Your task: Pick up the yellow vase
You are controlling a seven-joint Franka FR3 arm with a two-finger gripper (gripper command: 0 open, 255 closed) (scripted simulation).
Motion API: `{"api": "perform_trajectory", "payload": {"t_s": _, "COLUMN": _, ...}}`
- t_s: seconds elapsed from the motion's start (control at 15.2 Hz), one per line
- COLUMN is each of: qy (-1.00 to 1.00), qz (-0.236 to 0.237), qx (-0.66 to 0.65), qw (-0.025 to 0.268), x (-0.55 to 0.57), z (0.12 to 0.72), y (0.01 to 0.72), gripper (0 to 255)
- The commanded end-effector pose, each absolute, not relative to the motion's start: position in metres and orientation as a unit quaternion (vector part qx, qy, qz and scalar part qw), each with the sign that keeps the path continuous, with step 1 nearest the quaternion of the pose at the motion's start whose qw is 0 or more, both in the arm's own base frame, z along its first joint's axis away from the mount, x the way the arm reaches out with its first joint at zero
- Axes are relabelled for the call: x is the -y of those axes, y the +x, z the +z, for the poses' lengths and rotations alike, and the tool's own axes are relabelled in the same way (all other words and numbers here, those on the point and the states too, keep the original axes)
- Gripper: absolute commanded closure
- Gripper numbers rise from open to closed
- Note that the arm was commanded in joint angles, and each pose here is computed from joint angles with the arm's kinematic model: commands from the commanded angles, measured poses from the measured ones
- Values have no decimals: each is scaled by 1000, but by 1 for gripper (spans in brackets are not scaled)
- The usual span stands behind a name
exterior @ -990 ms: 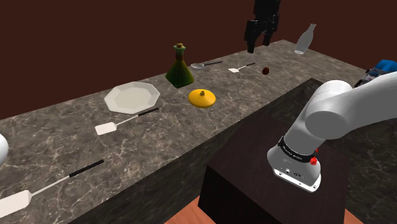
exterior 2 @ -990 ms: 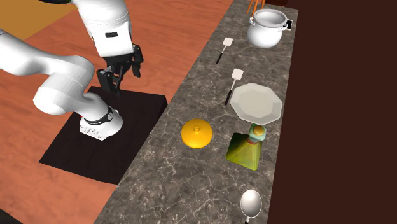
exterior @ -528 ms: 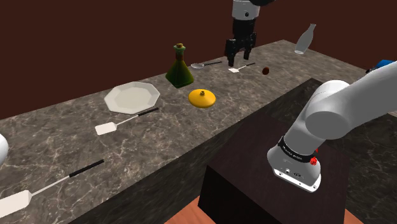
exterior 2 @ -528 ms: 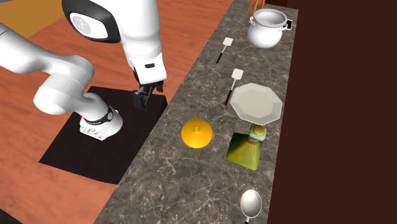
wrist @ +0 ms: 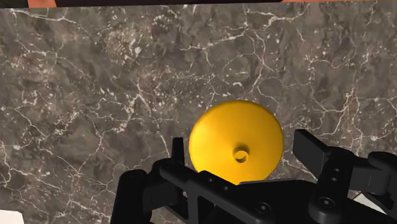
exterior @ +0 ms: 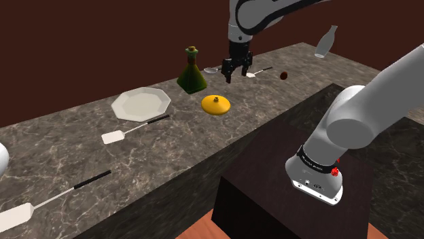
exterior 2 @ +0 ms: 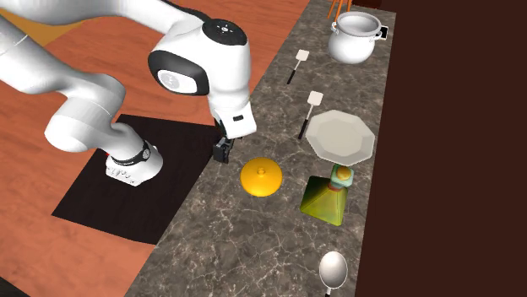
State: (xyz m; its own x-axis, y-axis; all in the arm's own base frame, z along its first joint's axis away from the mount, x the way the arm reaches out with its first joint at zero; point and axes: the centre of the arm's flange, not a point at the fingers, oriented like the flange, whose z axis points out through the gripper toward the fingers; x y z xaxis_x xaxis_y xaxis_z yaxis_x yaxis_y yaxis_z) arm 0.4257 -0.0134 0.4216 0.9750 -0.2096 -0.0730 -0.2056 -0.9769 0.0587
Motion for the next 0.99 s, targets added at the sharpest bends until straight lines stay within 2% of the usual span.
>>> {"api": "perform_trajectory", "payload": {"t_s": 0.0, "qy": 994, "qz": -36, "qx": 105, "qw": 24, "x": 10, "z": 401, "y": 442, "gripper": 0}}
{"api": "perform_trajectory", "payload": {"t_s": 0.46, "qy": 994, "qz": -27, "qx": 108, "qw": 18, "x": 2, "z": 332, "y": 500, "gripper": 0}}
{"api": "perform_trajectory", "payload": {"t_s": 0.92, "qy": 994, "qz": -27, "qx": 108, "qw": 18, "x": 2, "z": 299, "y": 502, "gripper": 0}}
